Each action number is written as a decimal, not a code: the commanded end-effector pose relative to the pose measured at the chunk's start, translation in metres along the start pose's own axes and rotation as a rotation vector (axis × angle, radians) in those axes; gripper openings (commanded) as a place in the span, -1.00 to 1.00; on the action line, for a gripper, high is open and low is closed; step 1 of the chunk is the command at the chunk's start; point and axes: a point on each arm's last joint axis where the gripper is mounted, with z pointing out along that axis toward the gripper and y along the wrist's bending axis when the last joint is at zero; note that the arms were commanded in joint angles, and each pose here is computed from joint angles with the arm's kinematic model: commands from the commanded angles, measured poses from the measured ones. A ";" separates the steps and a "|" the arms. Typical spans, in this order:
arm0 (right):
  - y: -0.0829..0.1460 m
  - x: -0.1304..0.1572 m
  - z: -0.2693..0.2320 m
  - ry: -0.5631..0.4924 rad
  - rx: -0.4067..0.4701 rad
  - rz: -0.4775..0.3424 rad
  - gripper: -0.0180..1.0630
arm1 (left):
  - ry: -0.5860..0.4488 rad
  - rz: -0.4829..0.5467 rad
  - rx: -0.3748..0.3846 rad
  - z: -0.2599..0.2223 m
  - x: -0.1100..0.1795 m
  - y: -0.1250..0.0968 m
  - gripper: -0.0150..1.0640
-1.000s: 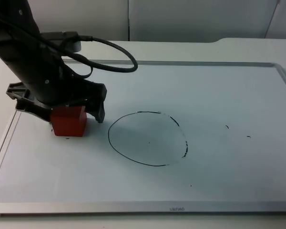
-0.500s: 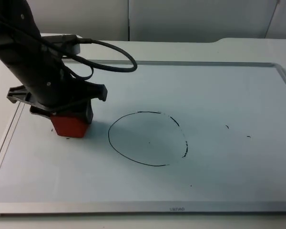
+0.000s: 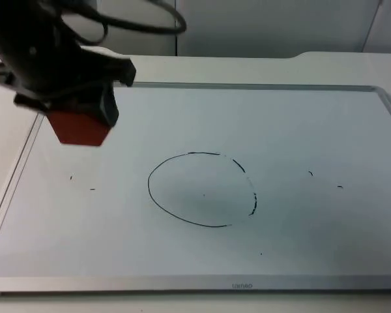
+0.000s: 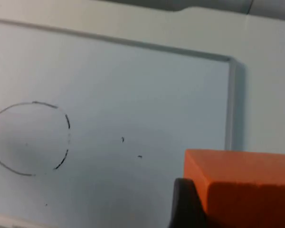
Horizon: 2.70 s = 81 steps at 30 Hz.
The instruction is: Pick up one cube with the left hand and another cube with the right hand. First place the cube in the right hand at the target position, then stack the cube in the left hand on top.
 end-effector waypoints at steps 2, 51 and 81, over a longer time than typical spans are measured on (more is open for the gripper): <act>0.008 -0.011 0.020 0.005 -0.061 -0.024 -0.97 | -0.054 0.056 0.020 -0.038 0.002 -0.013 -0.98; 0.189 -0.004 0.312 0.547 -0.325 -0.368 -0.97 | -0.040 0.379 0.038 -0.124 0.094 -0.085 -0.98; 0.199 0.010 0.346 0.536 -0.306 -0.421 -0.82 | -0.041 0.378 0.038 -0.124 0.094 -0.085 -0.98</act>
